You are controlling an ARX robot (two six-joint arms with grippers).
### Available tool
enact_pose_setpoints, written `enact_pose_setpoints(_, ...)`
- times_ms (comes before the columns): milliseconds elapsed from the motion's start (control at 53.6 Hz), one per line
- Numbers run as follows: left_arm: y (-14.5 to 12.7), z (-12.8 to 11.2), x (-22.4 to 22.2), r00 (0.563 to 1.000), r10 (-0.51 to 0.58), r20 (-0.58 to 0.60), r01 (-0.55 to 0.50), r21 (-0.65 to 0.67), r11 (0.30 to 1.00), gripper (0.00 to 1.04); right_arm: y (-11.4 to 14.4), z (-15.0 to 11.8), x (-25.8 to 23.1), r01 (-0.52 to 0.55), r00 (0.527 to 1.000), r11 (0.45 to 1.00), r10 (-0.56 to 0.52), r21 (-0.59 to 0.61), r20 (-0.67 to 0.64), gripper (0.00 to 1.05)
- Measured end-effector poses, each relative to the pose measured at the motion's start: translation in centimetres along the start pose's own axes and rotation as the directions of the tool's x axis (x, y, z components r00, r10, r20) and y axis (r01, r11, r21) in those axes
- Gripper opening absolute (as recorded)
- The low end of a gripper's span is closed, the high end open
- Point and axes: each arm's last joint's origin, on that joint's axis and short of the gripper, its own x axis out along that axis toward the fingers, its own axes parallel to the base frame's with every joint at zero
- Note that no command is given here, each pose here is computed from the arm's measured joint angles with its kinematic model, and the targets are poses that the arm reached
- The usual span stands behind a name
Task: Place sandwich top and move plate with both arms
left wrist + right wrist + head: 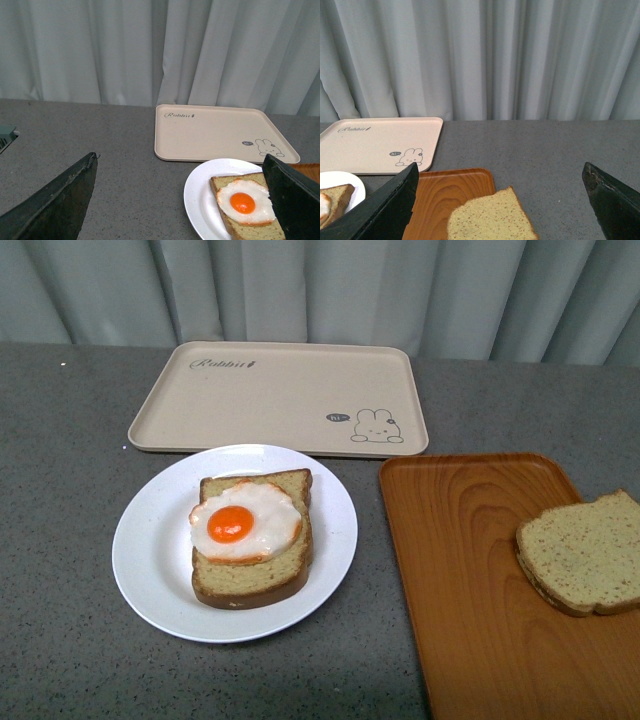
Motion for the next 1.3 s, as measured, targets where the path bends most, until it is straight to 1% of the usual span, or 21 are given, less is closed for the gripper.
enact_pose_setpoints(1305,0.00,0.00,0.00,1.000,0.000,0.000,0.000,0.000,1.000,0.98,0.00,0.00,0.00,0.000,1.000,1.000,0.000,0.000,0.000,0.96)
